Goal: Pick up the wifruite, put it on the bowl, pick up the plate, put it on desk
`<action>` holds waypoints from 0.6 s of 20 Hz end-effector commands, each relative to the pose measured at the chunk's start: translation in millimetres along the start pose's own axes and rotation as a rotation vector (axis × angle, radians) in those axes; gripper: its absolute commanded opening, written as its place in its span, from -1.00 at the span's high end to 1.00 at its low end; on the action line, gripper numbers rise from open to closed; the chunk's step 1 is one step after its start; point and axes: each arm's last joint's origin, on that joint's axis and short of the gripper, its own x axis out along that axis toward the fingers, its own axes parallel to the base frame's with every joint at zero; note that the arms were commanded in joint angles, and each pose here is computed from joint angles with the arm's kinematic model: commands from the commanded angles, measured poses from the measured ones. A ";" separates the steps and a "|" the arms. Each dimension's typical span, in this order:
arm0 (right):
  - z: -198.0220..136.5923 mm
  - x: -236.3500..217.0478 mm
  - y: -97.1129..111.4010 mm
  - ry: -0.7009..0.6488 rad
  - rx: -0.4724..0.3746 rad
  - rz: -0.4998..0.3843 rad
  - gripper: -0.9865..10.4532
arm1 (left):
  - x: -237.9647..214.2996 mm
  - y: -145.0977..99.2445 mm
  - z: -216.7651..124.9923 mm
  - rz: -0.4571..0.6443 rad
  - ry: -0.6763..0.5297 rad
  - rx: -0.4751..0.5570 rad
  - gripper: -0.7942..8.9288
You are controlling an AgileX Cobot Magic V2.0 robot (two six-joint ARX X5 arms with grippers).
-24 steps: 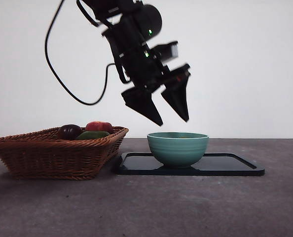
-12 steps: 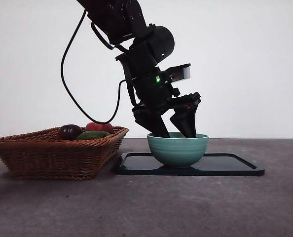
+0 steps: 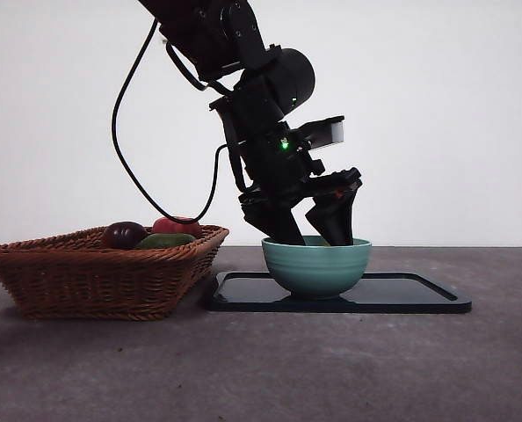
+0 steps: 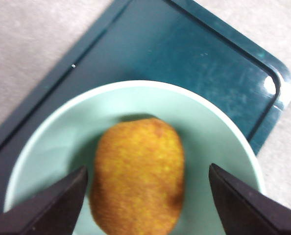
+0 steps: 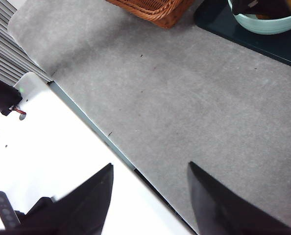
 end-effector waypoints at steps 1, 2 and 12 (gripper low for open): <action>2.4 -2.3 1.9 -0.012 -0.005 0.001 0.41 | 10.2 -3.2 1.7 -0.007 0.009 0.019 0.02; 2.4 -2.3 1.9 -0.012 -0.005 0.001 0.41 | 10.8 -3.2 1.5 -0.007 0.009 0.019 0.02; 2.4 -2.3 1.9 -0.012 -0.005 0.001 0.41 | 16.8 -6.0 1.1 -0.010 0.006 0.025 0.30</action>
